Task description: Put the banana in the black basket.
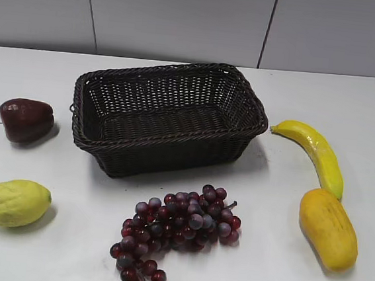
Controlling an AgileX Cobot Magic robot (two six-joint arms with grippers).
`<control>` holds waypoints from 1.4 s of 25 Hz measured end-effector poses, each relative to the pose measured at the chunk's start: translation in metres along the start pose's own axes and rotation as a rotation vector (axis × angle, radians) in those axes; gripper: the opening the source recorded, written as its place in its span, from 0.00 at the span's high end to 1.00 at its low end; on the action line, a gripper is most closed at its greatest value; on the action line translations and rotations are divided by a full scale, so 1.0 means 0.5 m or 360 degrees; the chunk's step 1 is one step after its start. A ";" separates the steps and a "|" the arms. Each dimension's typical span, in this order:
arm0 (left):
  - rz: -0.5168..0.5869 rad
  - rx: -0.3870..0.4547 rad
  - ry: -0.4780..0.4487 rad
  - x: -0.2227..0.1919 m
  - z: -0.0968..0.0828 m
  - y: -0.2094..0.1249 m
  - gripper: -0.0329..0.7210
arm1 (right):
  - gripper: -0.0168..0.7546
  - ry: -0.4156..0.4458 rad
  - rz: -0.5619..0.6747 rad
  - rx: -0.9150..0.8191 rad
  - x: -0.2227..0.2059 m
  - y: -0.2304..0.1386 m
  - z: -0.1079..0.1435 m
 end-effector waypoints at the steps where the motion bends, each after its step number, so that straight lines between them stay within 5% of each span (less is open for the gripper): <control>1: 0.0000 -0.0001 0.0000 0.000 0.000 0.000 0.65 | 0.20 0.0000 0.0000 0.0000 0.000 0.000 0.000; 20: 0.0000 0.0001 0.0000 0.000 0.000 0.000 0.65 | 0.21 0.0000 -0.0045 -0.0070 0.003 0.009 0.000; 27: 0.0000 0.0000 0.0000 0.000 0.000 0.000 0.65 | 0.21 0.0090 -0.0640 -0.0206 0.007 0.150 0.012; 35: 0.0000 0.0002 0.0000 0.000 0.000 0.000 0.65 | 0.21 0.0085 -0.0651 -0.0209 -0.125 0.241 0.018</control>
Point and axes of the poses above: a point on each arm's last joint axis where the gripper is mounted, x pointing back along that axis away from the gripper, z along the wrist's bending axis when the last joint is at zero, y = z × x, the point moved 4 cm from there along -x, pointing out along that axis toward the gripper, and after that the axes turned 9 degrees about -x, right-handed, at the moved point
